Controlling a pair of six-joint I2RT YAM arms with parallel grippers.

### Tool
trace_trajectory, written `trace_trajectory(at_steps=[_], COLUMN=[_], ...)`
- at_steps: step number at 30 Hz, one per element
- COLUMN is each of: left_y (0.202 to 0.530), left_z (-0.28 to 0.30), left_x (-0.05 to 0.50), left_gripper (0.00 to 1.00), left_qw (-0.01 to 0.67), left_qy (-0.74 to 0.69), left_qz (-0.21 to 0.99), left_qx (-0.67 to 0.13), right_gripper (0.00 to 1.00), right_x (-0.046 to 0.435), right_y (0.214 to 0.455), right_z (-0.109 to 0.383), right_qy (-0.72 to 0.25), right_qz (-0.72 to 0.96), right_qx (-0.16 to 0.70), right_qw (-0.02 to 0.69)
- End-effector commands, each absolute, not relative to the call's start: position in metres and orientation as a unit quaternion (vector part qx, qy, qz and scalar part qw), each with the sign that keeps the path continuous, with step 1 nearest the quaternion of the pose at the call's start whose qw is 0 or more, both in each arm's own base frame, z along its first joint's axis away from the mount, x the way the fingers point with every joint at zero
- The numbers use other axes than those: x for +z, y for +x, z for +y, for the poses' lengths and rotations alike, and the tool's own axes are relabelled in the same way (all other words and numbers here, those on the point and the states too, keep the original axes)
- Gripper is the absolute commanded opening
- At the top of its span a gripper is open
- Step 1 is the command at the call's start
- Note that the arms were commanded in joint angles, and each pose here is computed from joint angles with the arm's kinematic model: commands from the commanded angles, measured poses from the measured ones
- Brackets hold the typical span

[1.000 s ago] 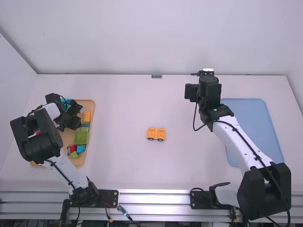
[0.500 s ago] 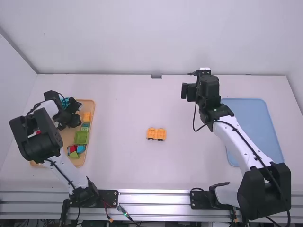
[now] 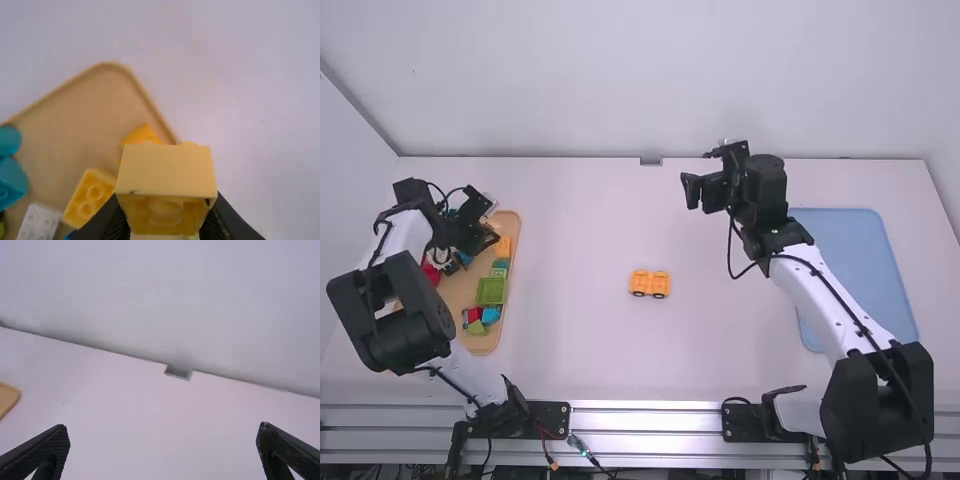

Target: Assemble lego blocks to make yellow taxi

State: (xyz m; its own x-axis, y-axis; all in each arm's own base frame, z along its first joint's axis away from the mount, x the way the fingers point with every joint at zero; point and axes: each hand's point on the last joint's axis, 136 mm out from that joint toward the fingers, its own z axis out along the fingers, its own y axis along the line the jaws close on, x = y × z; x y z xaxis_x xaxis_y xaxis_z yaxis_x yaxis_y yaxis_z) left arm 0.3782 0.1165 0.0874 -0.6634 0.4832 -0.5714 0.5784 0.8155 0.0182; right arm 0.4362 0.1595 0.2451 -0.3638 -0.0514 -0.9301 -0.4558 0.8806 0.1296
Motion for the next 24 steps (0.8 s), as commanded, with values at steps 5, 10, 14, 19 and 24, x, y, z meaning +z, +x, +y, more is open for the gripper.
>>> trace_trajectory(at_steps=[5,10,14,19,24], left_y=[0.383,0.384,0.386,0.393,0.395], left_z=[0.041,0.003,-0.032,-0.086,-0.128], left_x=[0.133,0.144,0.145,0.150,0.158], left_gripper=[0.15,0.17,0.17,0.17,0.16], left_qw=[0.399,0.416,0.410,0.408,0.418], left_qy=[0.422,0.453,0.482,0.511,0.535], left_qz=[0.798,0.763,0.743,0.718,0.689], left_qx=[-0.164,-0.201,-0.219,-0.238,-0.254], right_gripper=[0.99,0.99,0.99,0.99,0.94], right_x=[0.216,0.199,0.186,0.177,0.178], right_y=[0.446,0.444,0.445,0.432,0.418], right_z=[0.211,0.235,0.244,0.261,0.271], right_qy=[-0.250,-0.287,-0.298,-0.357,-0.411], right_qz=[0.765,0.734,0.730,0.705,0.673], right_qx=[0.294,0.359,0.384,0.390,0.390], right_qw=[0.516,0.500,0.481,0.472,0.475])
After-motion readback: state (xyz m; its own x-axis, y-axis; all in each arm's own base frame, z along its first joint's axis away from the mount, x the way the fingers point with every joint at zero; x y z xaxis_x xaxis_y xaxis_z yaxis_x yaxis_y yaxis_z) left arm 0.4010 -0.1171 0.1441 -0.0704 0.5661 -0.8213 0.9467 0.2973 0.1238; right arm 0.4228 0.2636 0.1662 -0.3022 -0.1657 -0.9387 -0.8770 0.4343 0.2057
